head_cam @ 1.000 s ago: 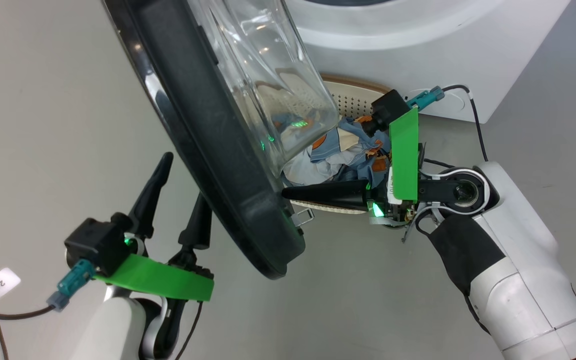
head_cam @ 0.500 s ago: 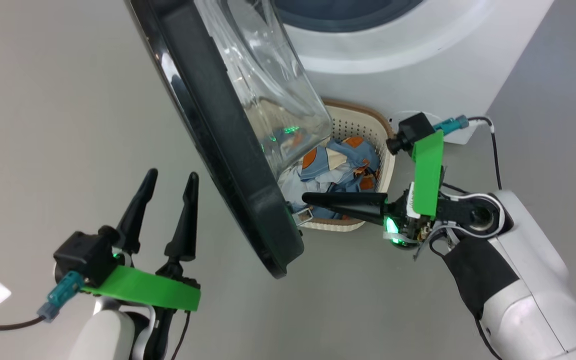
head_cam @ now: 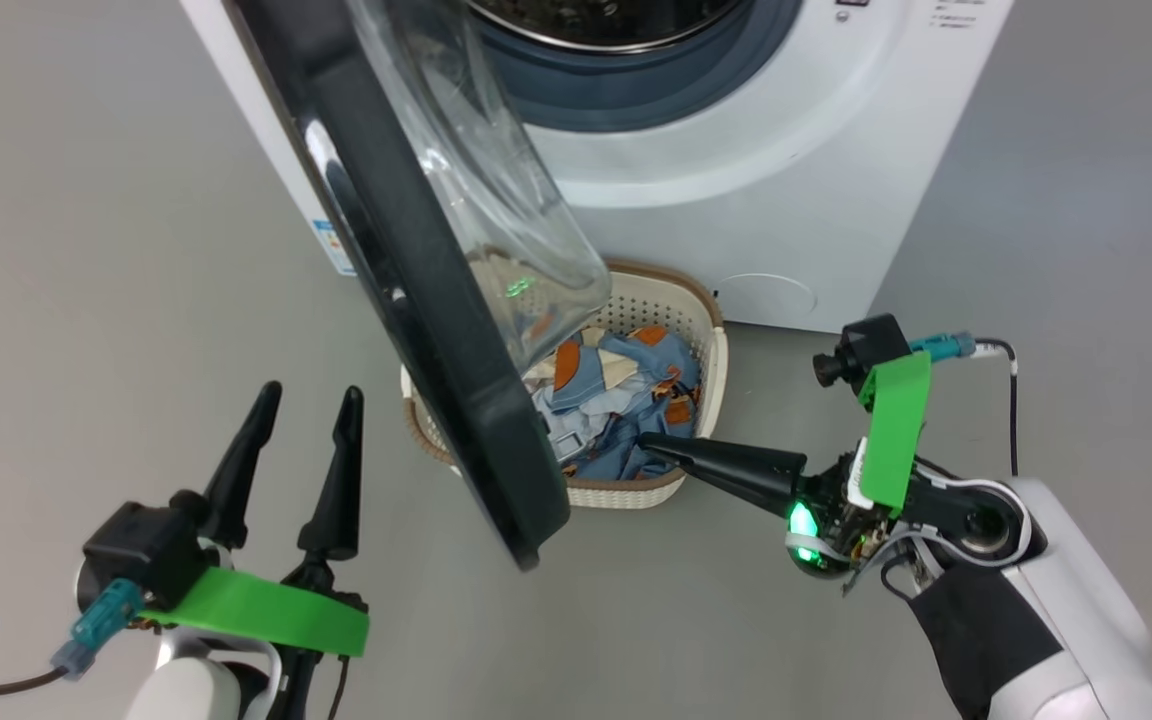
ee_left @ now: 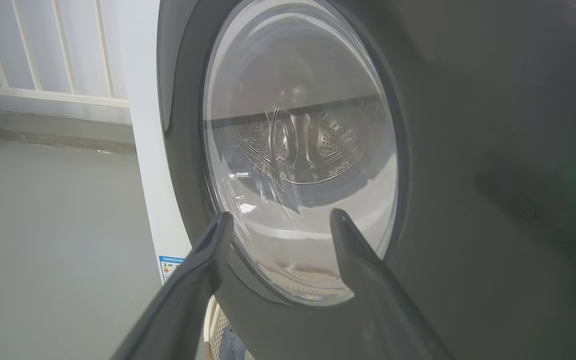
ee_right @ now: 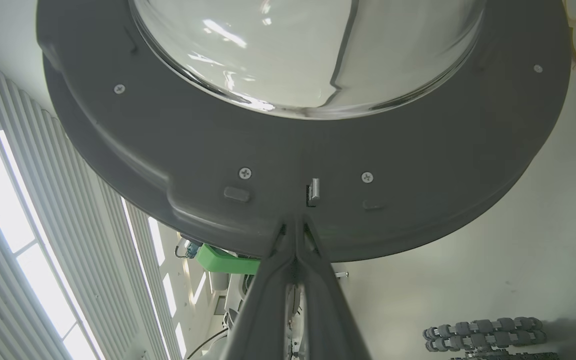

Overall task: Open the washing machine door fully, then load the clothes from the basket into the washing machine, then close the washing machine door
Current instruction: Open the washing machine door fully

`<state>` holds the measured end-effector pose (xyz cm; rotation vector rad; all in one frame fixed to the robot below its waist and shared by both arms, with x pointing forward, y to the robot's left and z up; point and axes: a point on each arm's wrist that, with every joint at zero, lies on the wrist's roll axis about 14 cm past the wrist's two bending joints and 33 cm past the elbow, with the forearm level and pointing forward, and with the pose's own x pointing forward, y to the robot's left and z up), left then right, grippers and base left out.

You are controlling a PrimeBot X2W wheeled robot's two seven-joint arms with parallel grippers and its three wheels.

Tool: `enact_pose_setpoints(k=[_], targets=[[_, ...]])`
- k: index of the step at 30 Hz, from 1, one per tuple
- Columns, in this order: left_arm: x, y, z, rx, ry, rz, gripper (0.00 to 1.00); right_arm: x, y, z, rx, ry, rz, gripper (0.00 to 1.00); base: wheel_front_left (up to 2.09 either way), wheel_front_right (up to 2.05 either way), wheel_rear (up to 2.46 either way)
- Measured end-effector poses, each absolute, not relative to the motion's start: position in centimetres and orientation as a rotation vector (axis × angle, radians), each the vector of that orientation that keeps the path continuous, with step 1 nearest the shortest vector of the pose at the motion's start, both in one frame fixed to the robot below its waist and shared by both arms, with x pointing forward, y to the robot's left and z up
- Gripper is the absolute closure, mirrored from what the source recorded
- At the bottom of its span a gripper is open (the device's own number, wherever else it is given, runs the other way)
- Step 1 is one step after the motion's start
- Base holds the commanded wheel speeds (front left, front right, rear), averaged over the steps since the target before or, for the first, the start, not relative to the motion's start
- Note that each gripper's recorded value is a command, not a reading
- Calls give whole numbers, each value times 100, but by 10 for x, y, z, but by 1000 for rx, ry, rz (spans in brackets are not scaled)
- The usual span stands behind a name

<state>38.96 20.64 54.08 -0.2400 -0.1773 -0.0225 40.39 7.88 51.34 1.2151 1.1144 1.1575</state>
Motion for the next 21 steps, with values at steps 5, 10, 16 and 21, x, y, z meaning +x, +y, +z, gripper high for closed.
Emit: enact_pose_setpoints(k=[5, 10, 16, 21], targets=[[390, 203, 543, -243, -185, -38, 0, 398, 63, 514, 1265, 1062, 1101, 100, 0, 0, 0], [388, 197, 541, -243, -176, -60, 0, 392, 48, 514, 1309, 1010, 1045, 100, 0, 0, 0], [388, 191, 543, -250, -183, -79, 0, 392, 29, 517, 1346, 915, 961, 0, 0, 0, 0], [389, 184, 542, -254, -181, -101, 0, 409, 3, 524, 1300, 740, 832, 0, 0, 0, 0]])
